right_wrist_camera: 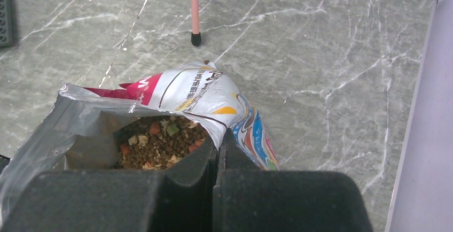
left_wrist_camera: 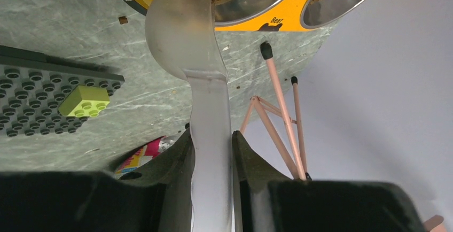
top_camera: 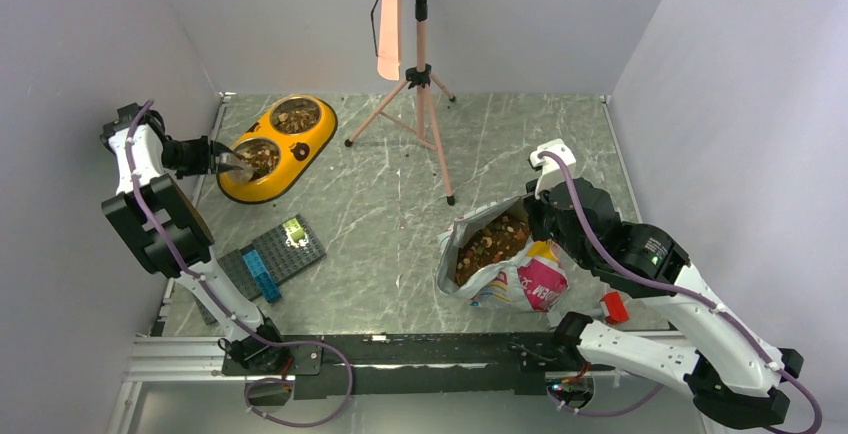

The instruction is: Serve the pet food

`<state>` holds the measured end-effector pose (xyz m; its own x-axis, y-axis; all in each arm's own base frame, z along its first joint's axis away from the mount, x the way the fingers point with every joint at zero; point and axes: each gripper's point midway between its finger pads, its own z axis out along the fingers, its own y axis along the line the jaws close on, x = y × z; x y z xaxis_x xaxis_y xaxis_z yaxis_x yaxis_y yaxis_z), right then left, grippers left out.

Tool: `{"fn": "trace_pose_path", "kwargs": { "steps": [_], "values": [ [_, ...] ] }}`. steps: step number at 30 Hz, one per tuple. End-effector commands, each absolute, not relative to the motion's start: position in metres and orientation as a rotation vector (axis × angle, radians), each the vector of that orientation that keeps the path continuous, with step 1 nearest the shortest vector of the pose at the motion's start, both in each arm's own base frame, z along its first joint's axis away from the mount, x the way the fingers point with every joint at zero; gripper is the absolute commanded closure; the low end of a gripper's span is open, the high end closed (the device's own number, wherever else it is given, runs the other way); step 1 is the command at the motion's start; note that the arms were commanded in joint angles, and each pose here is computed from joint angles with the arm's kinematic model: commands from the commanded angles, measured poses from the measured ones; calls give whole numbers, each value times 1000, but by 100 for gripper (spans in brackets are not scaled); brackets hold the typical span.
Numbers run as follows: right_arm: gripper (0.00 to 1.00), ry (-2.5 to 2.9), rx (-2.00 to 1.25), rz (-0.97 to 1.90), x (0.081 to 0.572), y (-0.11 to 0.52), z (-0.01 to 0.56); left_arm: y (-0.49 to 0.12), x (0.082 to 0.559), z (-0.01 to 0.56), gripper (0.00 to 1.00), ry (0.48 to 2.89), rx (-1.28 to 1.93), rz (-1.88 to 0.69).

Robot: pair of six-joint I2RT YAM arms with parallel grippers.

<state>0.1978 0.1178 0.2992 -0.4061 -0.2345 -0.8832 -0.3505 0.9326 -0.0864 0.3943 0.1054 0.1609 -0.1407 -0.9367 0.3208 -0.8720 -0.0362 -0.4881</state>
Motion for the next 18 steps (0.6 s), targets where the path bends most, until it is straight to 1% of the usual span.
{"fn": "trace_pose_path", "kwargs": {
  "steps": [1, 18],
  "values": [
    [100, 1863, -316, 189, 209, 118, 346, 104, 385, 169, 100, 2118, -2117, -864],
    [100, 1857, -314, 196, 209, 119, 346, 99, 399, 210, 100, 2044, -2148, -904]
  ]
}}
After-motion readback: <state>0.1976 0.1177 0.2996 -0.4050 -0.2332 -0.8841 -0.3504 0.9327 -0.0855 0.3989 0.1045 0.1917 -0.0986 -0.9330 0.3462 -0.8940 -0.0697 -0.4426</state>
